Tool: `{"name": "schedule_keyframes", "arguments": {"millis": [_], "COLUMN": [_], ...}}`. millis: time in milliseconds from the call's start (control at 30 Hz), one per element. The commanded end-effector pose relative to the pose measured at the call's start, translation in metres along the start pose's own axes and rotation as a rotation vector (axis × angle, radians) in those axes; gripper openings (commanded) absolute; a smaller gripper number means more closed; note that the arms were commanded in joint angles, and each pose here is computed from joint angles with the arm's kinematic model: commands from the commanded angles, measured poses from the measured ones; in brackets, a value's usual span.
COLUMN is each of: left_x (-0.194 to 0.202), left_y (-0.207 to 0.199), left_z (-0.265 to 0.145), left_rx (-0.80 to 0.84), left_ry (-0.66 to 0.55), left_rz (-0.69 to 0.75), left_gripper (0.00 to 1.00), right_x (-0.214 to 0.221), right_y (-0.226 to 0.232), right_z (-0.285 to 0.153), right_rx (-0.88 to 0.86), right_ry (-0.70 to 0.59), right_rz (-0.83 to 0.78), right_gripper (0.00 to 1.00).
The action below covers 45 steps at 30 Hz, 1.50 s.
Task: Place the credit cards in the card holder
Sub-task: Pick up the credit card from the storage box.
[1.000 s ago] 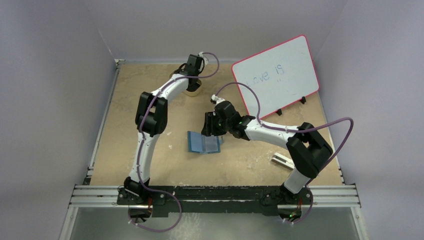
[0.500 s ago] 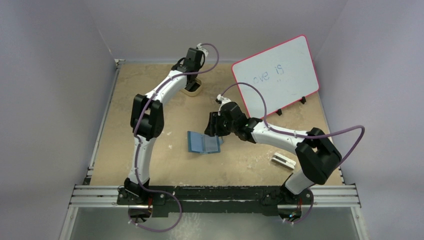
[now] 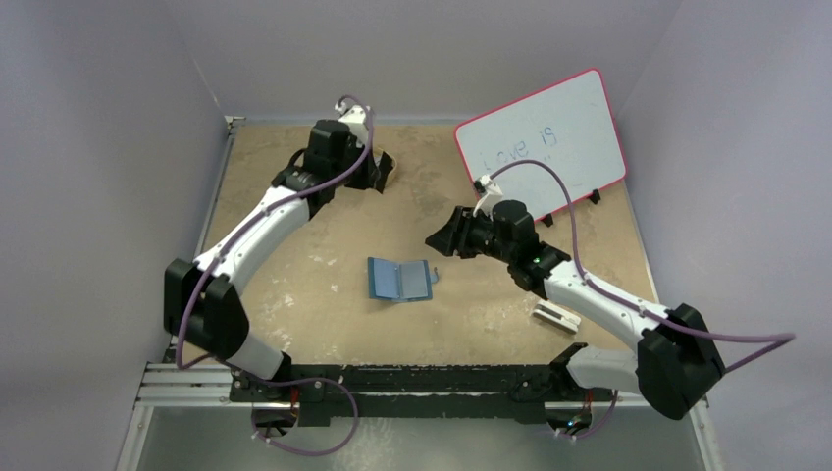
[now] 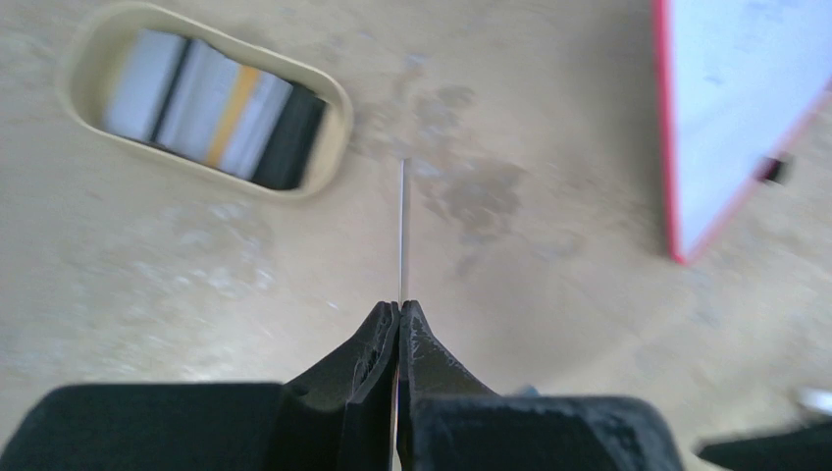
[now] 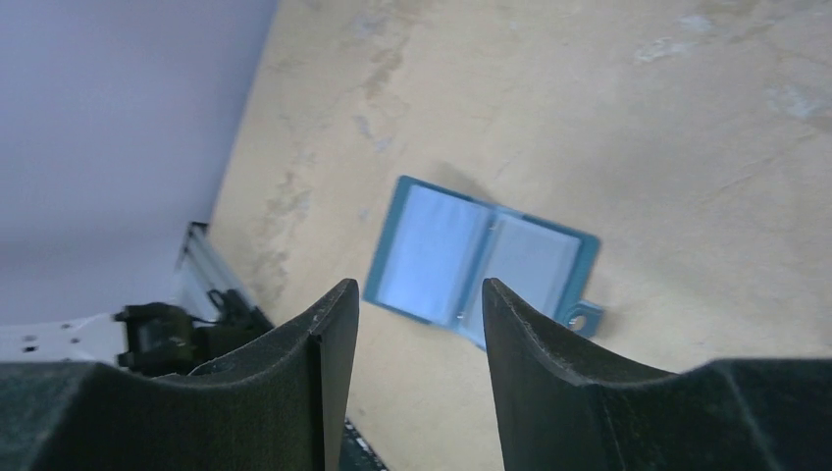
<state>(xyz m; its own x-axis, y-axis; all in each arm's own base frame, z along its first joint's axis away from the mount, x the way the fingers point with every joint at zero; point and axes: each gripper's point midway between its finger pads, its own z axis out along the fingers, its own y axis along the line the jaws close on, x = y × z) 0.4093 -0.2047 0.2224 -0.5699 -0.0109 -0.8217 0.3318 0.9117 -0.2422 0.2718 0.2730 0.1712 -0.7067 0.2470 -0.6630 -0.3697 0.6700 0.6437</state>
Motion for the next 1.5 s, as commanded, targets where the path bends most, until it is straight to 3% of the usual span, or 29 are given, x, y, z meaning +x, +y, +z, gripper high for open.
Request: {"name": "schedule_keyframes", "arguments": {"millis": [0,267,567,800,1033,1300,1467], "left_x": [-0.014,0.000,0.006,0.015,0.030,0.082,0.121], "left_y": [-0.067,-0.113,-0.129,-0.128,-0.123,-0.073,-0.063], "left_z": [-0.044,-0.108,-0.157,-0.153,-0.142,-0.100,-0.082], "left_rx": [0.354,0.712,0.926,0.905,0.873,0.455,0.392], "left_ry": [-0.106,-0.166,-0.187,-0.165,-0.137,-0.029,-0.009], "left_rz": [-0.202,-0.492,-0.644,-0.642,-0.651,-0.570,-0.652], "left_gripper": [0.00,0.00,0.00,0.00,0.00,0.00,0.00], "right_x": [-0.021,-0.054,-0.081,-0.083,-0.083,-0.054,-0.011], "right_y": [0.049,0.089,0.100,0.108,0.110,0.033,-0.019], "right_z": [-0.023,-0.061,-0.065,-0.058,-0.052,-0.016,0.015], "right_rx": [-0.236,-0.424,-0.459,-0.507,-0.512,-0.144,0.033], "right_ry": [-0.107,-0.260,-0.319,-0.295,-0.281,-0.225,-0.086], "right_rz": [0.053,0.150,0.217,0.211,0.204,0.172,0.112], "right_gripper": [0.51,0.48,0.47,0.39,0.38,0.39,0.39]}}
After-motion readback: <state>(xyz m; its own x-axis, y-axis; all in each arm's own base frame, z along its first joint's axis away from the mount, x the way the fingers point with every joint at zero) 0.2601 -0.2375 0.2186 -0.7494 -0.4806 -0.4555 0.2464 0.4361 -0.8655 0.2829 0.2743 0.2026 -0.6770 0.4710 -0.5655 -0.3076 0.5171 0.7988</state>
